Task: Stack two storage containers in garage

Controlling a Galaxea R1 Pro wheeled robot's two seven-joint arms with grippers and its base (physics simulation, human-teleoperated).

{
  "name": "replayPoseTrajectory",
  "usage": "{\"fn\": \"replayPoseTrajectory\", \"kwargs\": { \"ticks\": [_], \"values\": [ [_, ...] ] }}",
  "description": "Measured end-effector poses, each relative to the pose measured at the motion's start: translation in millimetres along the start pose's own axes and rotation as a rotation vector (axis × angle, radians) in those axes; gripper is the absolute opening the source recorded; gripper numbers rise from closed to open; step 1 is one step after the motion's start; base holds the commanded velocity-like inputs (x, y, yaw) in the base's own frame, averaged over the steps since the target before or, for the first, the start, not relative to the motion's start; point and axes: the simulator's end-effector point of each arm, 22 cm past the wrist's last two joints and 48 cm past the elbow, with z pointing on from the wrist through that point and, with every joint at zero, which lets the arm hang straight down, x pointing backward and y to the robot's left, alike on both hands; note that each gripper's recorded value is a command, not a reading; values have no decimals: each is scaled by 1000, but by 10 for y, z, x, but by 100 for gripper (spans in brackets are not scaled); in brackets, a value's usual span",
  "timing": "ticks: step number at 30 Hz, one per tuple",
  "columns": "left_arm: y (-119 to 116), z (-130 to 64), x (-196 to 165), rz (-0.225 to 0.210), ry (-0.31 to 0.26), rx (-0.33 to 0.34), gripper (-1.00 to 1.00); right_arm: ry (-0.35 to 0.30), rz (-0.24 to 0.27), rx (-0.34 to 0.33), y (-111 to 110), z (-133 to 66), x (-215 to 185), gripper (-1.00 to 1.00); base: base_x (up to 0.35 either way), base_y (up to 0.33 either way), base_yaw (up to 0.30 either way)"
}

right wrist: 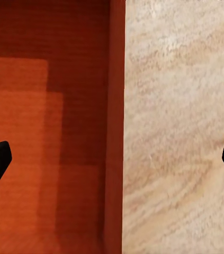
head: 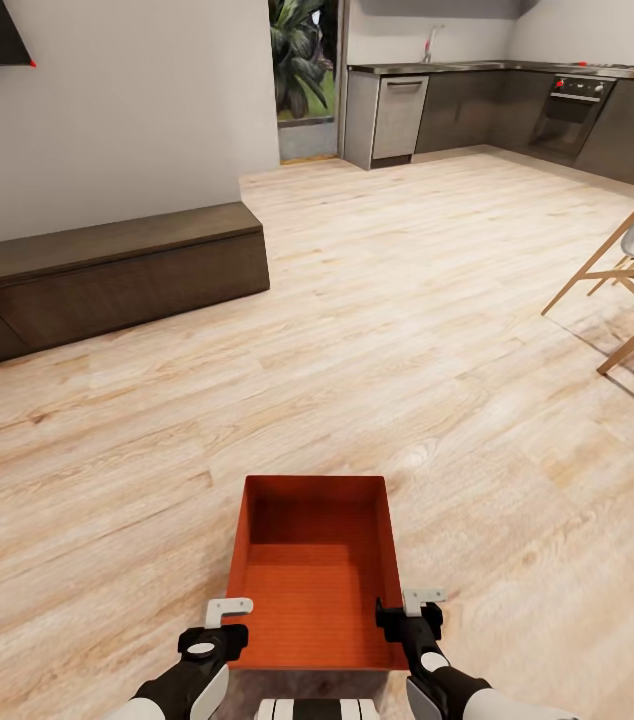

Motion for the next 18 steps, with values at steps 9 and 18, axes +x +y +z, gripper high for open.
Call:
{"fn": "replayPoseTrajectory", "kwargs": {
  "ticks": [9, 18],
  "values": [
    [-13, 95, 54, 0, 0, 0, 100, -1, 0, 0, 6, 78, 76, 100, 0, 0, 0],
    [-19, 134, 76, -1, 0, 0, 100, -1, -1, 0, 8, 108, 111, 100, 0, 0, 0]
  ]
}}
